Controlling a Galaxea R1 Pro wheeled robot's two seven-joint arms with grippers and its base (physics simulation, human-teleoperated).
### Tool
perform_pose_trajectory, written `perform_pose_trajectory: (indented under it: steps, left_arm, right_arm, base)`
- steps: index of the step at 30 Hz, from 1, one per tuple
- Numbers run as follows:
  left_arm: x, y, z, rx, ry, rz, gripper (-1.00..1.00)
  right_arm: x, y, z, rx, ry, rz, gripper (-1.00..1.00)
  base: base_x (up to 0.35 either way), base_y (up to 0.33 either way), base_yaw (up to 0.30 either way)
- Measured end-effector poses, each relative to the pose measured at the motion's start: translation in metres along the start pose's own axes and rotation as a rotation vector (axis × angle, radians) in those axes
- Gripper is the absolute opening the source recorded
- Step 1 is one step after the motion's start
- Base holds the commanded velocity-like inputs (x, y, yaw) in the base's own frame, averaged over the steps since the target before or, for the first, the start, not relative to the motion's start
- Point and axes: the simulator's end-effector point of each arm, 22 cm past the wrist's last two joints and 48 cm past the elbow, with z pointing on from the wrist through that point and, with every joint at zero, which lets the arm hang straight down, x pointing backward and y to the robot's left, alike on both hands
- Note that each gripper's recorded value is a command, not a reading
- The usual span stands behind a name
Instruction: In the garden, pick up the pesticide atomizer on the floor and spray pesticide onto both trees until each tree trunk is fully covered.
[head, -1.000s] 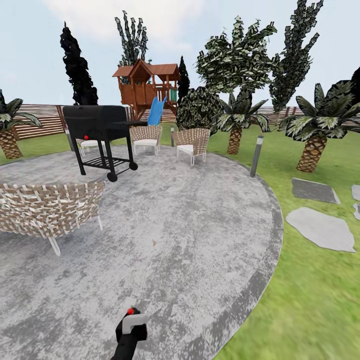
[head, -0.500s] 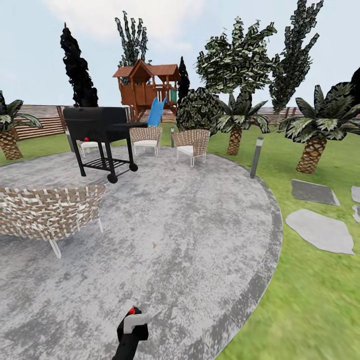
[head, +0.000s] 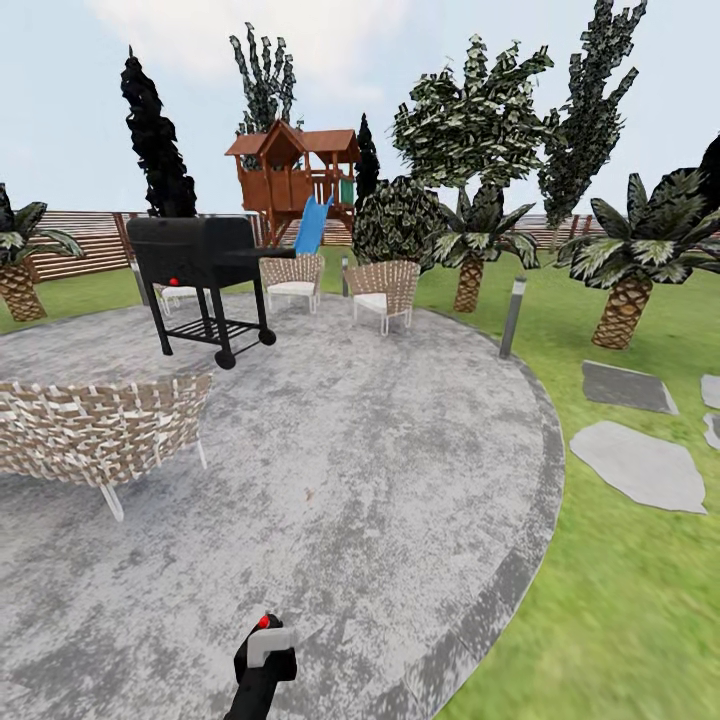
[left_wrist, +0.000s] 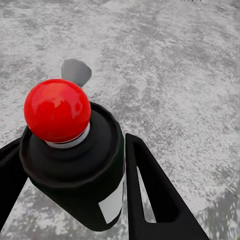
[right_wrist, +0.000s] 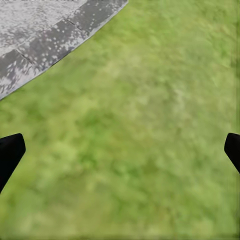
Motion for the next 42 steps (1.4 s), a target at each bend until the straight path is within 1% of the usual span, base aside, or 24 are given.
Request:
perform_pose_trajectory:
  steps: [7, 8, 10, 14, 16, 19, 23, 24, 27, 30, 32, 33, 34, 42]
  left_arm:
    - [-0.012, -0.002, -0.004, 0.0, 0.001, 0.0, -1.0]
    - [-0.005, 0.004, -0.007, -0.007, 0.018, -0.004, -1.0]
    - [0.009, 0.01, -0.014, -0.006, 0.051, 0.001, -1.0]
    - [0.019, 0.021, -0.016, 0.0, 0.086, 0.016, -1.0]
    - [0.021, 0.025, -0.016, 0.005, 0.097, 0.023, -1.0]
    - [0.024, 0.021, -0.017, 0.024, 0.11, 0.023, -1.0]
    - [0.024, 0.019, -0.017, 0.036, 0.11, 0.022, -1.0]
    - [0.024, 0.016, -0.018, 0.036, 0.105, 0.021, -1.0]
    - [0.024, 0.008, -0.022, 0.029, 0.088, 0.01, -1.0]
    - [0.025, 0.001, -0.026, 0.021, 0.073, 0.0, -1.0]
    - [0.024, 0.004, -0.029, 0.007, 0.062, -0.002, -1.0]
    - [0.013, 0.014, -0.028, -0.035, 0.02, -0.005, -1.0]
    - [0.013, 0.013, -0.028, -0.031, 0.019, 0.0, -1.0]
    - [0.013, 0.013, -0.029, -0.033, 0.018, -0.001, -1.0]
  right_arm:
    - [-0.01, -0.003, -0.008, -0.002, 0.0, -0.002, 1.0]
    - [-0.008, 0.002, -0.009, -0.009, 0.005, -0.005, 1.0]
    - [-0.007, 0.012, -0.01, -0.024, 0.007, -0.007, 1.0]
    - [-0.005, 0.028, -0.013, -0.044, 0.011, 0.0, 1.0]
    - [-0.005, 0.028, -0.013, -0.044, 0.011, 0.001, 1.0]
    - [-0.005, 0.028, -0.013, -0.044, 0.011, 0.001, 1.0]
    - [-0.005, 0.028, -0.013, -0.044, 0.011, 0.001, 1.0]
    - [-0.006, 0.024, -0.012, -0.037, 0.008, 0.003, 1.0]
    - [-0.006, 0.034, -0.015, -0.04, 0.007, 0.028, 1.0]
    - [-0.006, 0.037, -0.016, -0.04, 0.006, 0.039, 1.0]
    - [-0.006, 0.038, -0.016, -0.041, 0.006, 0.042, 1.0]
    - [-0.006, 0.039, -0.016, -0.041, 0.006, 0.042, 1.0]
    - [-0.006, 0.039, -0.016, -0.041, 0.006, 0.042, 1.0]
    - [-0.007, 0.04, -0.016, -0.042, 0.005, 0.044, 1.0]
  base:
    - [0.0, 0.0, 0.0]
    - [0.0, 0.0, 0.0]
    - [0.0, 0.0, 0.0]
    - [0.0, 0.0, 0.0]
    - [0.0, 0.0, 0.0]
    - [0.0, 0.0, 0.0]
    - [0.016, 0.0, -0.001]
    - [0.165, 0.0, -0.043]
    - [0.241, 0.0, -0.134]
    - [0.307, 0.0, -0.24]
    - [0.328, 0.0, -0.274]
    - [0.333, 0.0, -0.284]
    - [0.337, 0.0, -0.29]
    - [0.342, -0.012, -0.297]
